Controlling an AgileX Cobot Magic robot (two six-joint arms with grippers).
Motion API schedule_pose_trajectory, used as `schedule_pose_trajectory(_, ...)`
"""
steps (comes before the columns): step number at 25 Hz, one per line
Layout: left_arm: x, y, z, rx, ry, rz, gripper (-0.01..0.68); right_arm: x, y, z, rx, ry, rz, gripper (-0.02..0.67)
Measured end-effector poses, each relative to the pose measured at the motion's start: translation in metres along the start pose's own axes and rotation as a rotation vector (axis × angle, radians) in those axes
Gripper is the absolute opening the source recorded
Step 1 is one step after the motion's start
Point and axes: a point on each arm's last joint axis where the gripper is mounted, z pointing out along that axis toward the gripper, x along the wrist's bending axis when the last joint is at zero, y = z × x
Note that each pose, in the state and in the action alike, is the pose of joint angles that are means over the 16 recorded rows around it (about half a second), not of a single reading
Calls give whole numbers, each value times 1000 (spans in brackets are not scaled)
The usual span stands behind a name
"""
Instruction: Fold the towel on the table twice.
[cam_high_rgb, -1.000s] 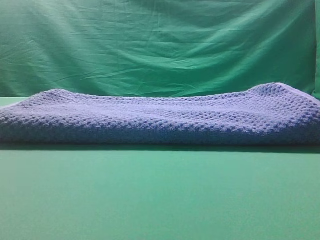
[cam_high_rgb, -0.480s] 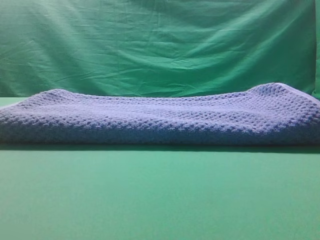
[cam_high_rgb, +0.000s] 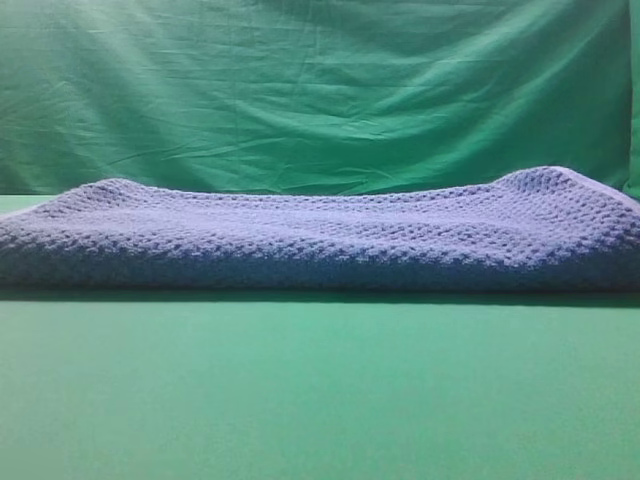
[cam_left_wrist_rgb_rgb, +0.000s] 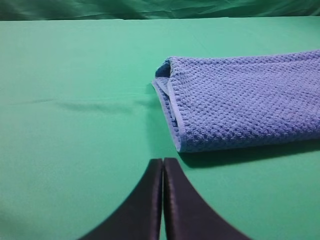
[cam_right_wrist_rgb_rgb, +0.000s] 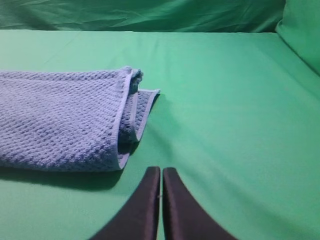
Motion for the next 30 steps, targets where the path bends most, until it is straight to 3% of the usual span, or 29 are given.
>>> schedule_pose_trajectory(30,0,0,0,0,5,-1,0,-1,-1,-1,0,-30,21,0)
